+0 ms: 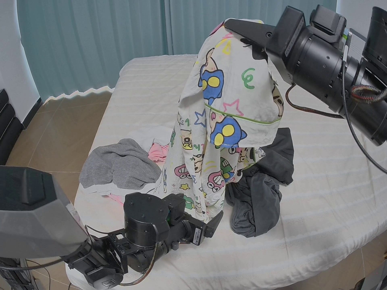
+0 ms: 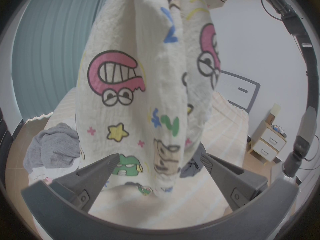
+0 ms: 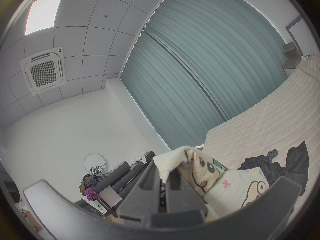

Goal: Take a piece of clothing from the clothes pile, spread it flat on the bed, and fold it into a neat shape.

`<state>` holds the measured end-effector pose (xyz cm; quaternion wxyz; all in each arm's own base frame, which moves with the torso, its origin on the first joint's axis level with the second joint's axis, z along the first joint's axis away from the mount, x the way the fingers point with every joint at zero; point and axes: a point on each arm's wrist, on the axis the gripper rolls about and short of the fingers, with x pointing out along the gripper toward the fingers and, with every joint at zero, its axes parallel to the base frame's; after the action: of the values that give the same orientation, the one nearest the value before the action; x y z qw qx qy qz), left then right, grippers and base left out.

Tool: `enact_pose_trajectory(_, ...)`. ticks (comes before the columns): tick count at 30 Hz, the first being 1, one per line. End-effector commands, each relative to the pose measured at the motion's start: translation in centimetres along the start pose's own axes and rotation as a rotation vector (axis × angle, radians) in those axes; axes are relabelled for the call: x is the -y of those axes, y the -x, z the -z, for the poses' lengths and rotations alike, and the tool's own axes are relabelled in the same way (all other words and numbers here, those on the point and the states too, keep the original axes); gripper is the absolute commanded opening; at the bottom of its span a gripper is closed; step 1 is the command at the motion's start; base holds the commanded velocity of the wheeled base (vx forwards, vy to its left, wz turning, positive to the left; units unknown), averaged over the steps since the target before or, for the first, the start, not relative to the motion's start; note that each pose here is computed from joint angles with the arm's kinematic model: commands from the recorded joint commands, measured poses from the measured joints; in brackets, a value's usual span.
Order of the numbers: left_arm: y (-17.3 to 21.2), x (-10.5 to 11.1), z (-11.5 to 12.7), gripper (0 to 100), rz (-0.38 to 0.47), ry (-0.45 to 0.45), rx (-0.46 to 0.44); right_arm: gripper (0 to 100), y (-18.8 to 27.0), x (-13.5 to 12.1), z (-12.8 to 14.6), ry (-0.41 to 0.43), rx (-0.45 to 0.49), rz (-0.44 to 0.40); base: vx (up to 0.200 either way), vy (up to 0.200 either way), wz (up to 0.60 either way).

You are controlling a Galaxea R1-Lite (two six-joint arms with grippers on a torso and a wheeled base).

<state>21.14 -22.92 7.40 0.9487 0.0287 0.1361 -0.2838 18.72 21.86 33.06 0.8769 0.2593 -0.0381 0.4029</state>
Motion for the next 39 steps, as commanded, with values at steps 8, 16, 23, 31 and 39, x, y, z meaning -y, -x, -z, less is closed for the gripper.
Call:
enact_pose_trajectory(8,-1.6,-0.6,1.7,100,-0.1,-0.056,0.007,0,0.2,0.3,-0.3,0.004,0.008,0.012,0.0,0.0,0.0)
enact_pose_trajectory(16,-1.1,-1.4,2.1,100,-0.152,-0.099,-0.014,0,0.2,1.4,-0.8,0.015,0.025,0.045,0.0,0.0,0.0)
enact_pose_trajectory(23,-1.1,-2.1,1.6,100,-0.209,-0.113,0.023,0,0.3,1.3,-0.9,0.016,0.027,0.046,0.0,0.0,0.0)
enact_pose_trajectory(31,-0.1,-2.8,2.2,100,-0.23,-0.159,0.028,0,0.3,1.5,-0.8,0.018,0.023,0.052,0.0,0.0,0.0)
enact_pose_trajectory(39,0.4,-3.0,2.3,100,-0.232,-0.157,0.022,0,0.3,1.8,-0.9,0.021,0.028,0.061,0.0,0.0,0.0)
